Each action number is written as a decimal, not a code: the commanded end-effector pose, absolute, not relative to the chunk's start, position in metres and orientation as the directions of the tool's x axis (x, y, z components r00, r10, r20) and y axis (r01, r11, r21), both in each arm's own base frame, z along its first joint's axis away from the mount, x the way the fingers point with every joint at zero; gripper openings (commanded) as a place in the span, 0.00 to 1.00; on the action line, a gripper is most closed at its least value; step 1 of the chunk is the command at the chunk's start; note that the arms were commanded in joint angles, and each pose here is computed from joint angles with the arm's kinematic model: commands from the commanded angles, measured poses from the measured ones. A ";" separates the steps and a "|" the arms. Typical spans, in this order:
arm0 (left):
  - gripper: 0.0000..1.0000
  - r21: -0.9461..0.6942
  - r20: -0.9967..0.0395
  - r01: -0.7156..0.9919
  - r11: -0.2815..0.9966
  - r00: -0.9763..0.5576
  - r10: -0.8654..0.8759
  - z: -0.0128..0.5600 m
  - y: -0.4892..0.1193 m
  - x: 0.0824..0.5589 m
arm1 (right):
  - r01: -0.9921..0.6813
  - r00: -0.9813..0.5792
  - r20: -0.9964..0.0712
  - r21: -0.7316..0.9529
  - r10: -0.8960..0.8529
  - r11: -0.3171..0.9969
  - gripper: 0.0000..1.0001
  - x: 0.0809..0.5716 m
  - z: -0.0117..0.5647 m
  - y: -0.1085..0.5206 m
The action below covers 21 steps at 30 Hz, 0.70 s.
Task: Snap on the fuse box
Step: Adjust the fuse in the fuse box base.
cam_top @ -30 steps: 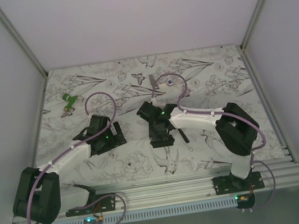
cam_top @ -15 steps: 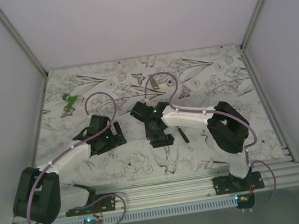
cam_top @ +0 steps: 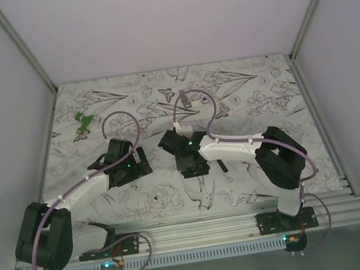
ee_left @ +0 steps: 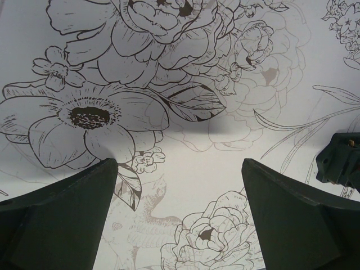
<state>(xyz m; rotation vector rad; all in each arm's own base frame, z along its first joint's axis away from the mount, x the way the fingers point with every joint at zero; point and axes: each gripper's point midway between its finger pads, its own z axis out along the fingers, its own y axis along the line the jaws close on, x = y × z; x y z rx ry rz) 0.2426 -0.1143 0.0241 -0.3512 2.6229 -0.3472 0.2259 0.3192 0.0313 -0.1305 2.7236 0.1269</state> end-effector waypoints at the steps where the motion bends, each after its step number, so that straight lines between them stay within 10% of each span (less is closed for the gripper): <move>1: 1.00 -0.284 -0.330 -0.220 0.933 -0.892 -0.310 0.006 -0.110 0.219 | -0.178 -0.965 -0.144 -0.247 -0.218 0.952 0.00 0.164 -0.044 0.225; 8: 1.00 -0.306 -0.351 -0.210 0.928 -0.882 -0.315 0.014 -0.112 0.221 | -0.244 -0.922 -0.291 -0.070 -0.253 0.967 0.00 0.188 0.012 0.268; 21: 1.00 -0.328 -0.339 -0.194 0.925 -0.889 -0.306 0.016 -0.118 0.221 | -0.315 -0.864 -0.433 0.068 -0.256 0.947 0.34 0.216 0.077 0.312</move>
